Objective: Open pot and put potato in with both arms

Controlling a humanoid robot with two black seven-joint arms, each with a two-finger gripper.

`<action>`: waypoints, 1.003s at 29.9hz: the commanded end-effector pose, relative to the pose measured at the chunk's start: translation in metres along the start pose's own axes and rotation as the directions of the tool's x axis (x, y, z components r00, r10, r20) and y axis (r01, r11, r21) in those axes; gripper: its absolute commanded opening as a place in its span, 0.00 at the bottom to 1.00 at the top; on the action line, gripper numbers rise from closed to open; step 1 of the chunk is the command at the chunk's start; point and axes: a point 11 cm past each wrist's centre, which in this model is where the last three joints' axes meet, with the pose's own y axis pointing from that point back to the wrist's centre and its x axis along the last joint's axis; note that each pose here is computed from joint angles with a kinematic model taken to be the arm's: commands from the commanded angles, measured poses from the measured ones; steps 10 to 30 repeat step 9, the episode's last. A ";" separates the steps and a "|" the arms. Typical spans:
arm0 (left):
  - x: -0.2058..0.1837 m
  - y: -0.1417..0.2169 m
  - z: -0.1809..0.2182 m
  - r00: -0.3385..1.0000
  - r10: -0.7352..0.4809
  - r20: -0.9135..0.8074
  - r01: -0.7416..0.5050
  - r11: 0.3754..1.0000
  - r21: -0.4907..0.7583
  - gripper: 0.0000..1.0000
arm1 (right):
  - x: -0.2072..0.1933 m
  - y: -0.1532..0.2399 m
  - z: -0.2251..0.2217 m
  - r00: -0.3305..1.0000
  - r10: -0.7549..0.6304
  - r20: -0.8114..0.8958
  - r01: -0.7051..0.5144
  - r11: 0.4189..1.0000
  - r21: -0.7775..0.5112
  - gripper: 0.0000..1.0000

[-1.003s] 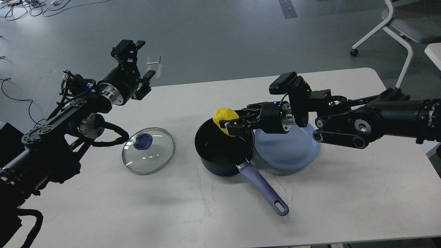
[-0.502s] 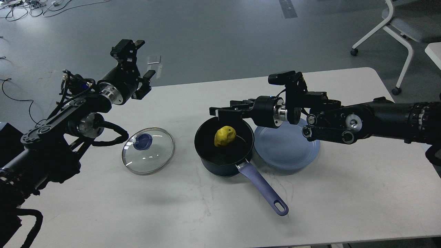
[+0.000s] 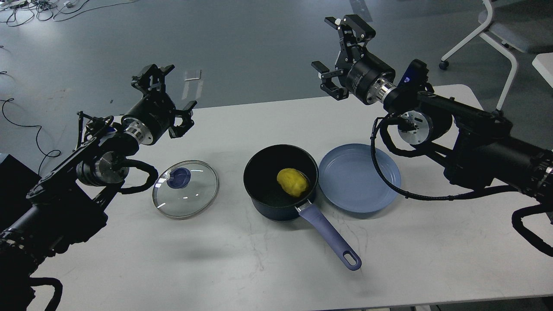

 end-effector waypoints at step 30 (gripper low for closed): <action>0.011 0.013 -0.013 0.999 -0.013 -0.038 0.013 1.000 0.010 0.98 | 0.028 0.014 0.021 0.992 0.077 0.096 -0.065 0.991 -0.117 1.00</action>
